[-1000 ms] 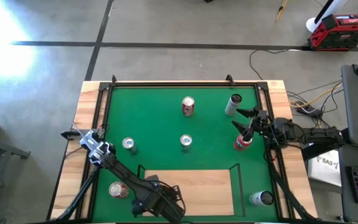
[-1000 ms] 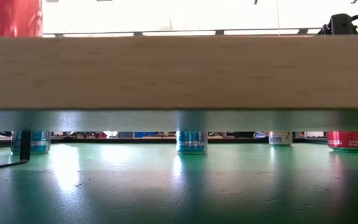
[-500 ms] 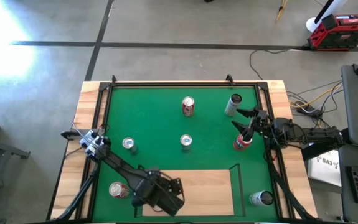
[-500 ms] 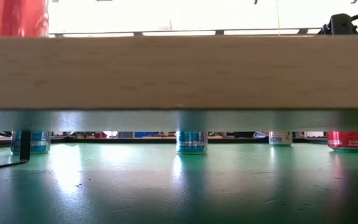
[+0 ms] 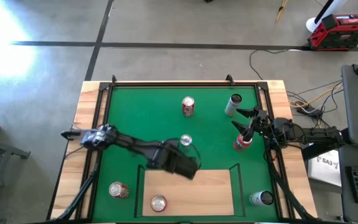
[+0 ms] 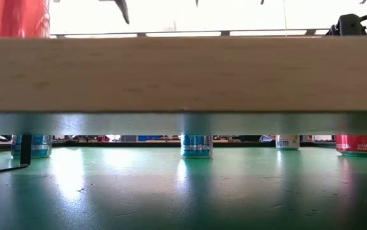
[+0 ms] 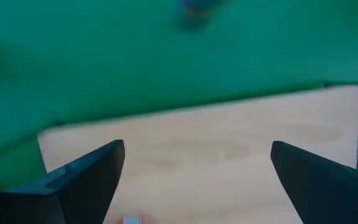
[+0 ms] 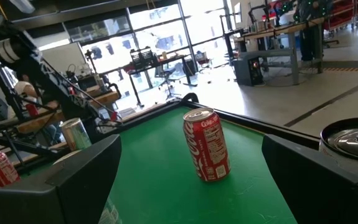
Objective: Place canned beverage on shelf
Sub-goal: Put the left blue soda can on the shelf
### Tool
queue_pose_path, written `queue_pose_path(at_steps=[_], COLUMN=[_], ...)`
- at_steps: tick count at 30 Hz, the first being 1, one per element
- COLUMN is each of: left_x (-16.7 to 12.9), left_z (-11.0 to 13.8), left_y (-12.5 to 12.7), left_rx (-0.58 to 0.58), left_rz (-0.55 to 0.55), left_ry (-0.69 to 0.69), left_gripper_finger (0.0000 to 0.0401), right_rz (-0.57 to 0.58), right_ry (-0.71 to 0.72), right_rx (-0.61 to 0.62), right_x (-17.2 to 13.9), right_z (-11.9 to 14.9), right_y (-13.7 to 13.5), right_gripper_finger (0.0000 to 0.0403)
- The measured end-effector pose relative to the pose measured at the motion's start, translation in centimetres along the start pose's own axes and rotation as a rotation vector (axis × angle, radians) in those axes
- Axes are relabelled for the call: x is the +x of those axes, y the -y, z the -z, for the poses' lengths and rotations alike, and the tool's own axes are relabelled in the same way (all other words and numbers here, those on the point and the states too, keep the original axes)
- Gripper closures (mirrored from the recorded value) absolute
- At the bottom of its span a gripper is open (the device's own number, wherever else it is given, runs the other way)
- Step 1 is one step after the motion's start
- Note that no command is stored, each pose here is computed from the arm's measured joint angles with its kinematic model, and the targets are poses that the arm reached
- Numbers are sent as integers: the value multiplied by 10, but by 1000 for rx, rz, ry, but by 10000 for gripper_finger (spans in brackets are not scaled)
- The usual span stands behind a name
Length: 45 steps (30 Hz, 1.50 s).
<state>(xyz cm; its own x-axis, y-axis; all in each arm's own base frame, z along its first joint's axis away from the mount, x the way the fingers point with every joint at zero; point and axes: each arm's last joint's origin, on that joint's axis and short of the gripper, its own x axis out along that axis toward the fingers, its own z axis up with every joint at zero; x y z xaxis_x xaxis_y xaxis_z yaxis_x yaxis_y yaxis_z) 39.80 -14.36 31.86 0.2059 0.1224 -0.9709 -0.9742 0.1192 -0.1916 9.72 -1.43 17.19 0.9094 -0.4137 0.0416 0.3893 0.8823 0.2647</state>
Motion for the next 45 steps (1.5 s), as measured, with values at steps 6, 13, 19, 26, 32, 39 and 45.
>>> queue_pose_path(at_steps=[6,13,19,26,32,39,45], left_x=[8,-16,-21,-22,-4,17,34], left_z=[-16,-31,-44,-52,-53,-52,-50], left_y=[2,-38,-107,-162,-185,-197,-200], left_rx=[36,15,-155,-279,-291,-317,-319], left_rz=[-30,-48,-148,-203,-277,-275,-255], left_ry=[0,84,106,45,57,71,92], left_gripper_finger=[14,34,49,49,49,49,49], right_rz=[0,0,0,-1,0,-1,0], right_ry=[0,0,0,0,0,0,1], right_rx=[0,0,0,0,0,0,0], right_x=[0,0,0,0,0,0,0], right_z=[0,0,0,0,0,0,0], right_y=[0,0,0,0,0,0,0], right_gripper_finger=[22,22,22,22,22,22,22])
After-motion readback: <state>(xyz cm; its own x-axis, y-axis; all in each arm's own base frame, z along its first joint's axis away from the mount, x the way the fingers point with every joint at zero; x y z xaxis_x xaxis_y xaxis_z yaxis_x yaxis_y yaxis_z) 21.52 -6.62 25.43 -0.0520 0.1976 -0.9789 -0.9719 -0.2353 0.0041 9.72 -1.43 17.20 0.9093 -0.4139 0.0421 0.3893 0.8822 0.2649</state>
